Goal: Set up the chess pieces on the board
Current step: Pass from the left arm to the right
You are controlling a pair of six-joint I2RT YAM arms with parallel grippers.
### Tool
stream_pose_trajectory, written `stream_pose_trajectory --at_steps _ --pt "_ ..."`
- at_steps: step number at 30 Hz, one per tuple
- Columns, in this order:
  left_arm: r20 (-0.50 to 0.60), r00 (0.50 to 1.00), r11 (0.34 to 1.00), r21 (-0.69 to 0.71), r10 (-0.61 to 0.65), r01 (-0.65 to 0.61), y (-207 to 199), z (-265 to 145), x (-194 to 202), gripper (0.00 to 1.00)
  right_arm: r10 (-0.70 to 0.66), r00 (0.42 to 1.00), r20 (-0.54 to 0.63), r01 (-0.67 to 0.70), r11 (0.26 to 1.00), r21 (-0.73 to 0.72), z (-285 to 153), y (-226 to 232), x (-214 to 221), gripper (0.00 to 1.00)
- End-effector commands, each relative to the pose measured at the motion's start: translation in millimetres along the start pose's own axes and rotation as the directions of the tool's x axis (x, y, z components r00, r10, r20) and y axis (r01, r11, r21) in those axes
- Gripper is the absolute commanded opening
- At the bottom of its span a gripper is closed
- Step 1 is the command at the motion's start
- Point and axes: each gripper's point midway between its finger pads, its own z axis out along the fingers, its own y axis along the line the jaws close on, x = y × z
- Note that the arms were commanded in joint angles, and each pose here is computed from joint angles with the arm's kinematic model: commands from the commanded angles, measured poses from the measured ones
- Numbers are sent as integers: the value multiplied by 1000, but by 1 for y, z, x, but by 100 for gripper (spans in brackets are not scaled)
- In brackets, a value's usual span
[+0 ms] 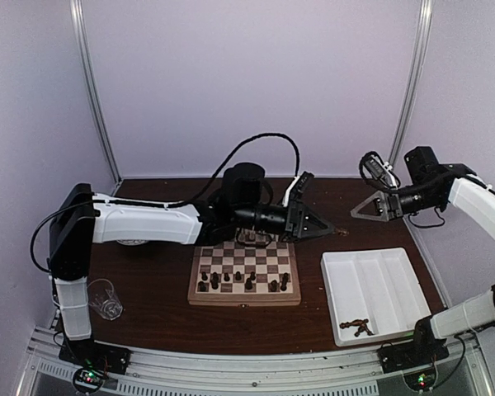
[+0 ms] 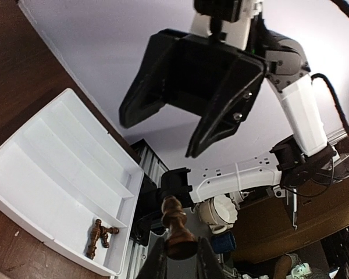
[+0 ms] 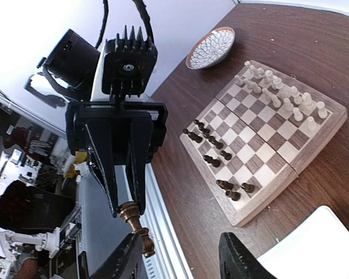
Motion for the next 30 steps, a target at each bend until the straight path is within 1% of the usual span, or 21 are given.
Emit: stream_pose_trajectory --at_steps 1,5,7,14,17,26,30 --pt "118 988 991 78 101 -111 -35 -12 -28 6 62 997 56 -50 981 -189 -3 28 -13 50" --pt "159 982 990 83 102 -117 -32 -15 -37 6 101 993 67 -82 967 -242 -3 33 -13 55" --pt "171 980 990 87 98 -114 -30 -14 -41 6 135 988 70 -112 958 -264 -2 33 -11 55" --pt "182 979 989 104 88 -108 -27 -9 -47 6 156 985 79 -128 950 -285 2 34 -8 57" --pt "179 981 989 110 75 -96 -25 -7 -47 6 153 985 79 -125 949 -291 2 35 -11 55" --pt "181 982 990 115 62 -84 -19 -3 -47 6 124 991 40 -104 938 -331 12 49 -9 43" --pt "186 981 989 120 63 -87 -19 -3 -47 6 133 990 38 -113 938 -329 13 46 -10 42"
